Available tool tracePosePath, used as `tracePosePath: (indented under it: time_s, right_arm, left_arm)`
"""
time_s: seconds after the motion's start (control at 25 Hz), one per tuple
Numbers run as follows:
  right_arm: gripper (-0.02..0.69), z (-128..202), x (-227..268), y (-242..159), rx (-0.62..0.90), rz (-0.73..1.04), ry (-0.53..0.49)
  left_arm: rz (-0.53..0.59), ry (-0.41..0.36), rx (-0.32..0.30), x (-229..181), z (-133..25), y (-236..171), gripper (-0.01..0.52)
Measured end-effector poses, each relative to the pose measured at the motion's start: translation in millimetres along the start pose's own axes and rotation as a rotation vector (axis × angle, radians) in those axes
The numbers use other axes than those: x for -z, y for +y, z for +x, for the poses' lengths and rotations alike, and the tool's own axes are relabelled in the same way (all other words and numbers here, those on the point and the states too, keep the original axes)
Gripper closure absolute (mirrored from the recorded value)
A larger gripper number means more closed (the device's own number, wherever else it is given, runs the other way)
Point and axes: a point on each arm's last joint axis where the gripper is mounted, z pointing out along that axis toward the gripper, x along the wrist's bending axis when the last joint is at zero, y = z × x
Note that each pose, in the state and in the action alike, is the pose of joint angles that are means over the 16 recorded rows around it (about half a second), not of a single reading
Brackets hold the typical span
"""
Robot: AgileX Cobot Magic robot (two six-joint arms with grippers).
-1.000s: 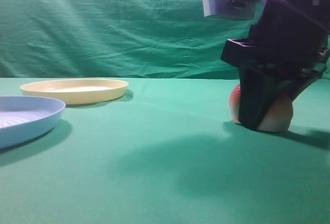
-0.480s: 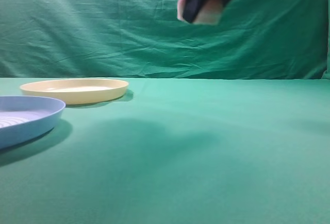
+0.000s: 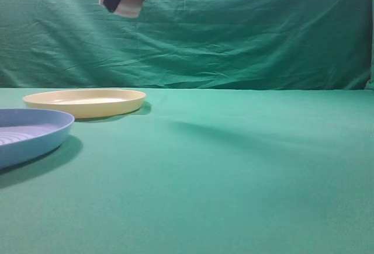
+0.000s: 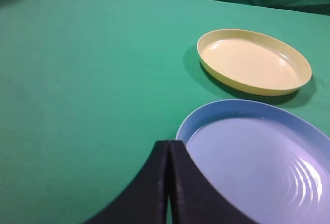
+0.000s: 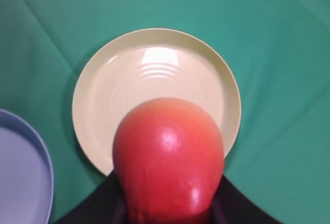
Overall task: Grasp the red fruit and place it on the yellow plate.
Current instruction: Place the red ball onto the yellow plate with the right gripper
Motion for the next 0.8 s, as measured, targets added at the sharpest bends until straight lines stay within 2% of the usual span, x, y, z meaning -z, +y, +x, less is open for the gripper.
tracePosePath:
  time_s: [0.28, 0.52, 0.64, 0.8]
  right_arm:
    - [0.191, 5.2, -29.1, -12.5, 0.006, 0.008, 0.004]
    - [0.034, 5.0, -28.2, -15.1, 0.031, 0.050, 0.002]
    - [0.049, 4.5, -17.4, -9.0, 0.047, 0.055, -0.002]
    - [0.173, 3.9, 6.3, 3.8, 0.066, 0.053, -0.009]
  left_arm:
    - [0.000, 0.000, 0.000, 0.0, 0.0, 0.0, 0.514]
    - [0.000, 0.000, 0.000, 0.0, 0.0, 0.0, 0.514]
    - [0.000, 0.000, 0.000, 0.0, 0.0, 0.0, 0.514]
    - [0.000, 0.000, 0.000, 0.0, 0.0, 0.0, 0.514]
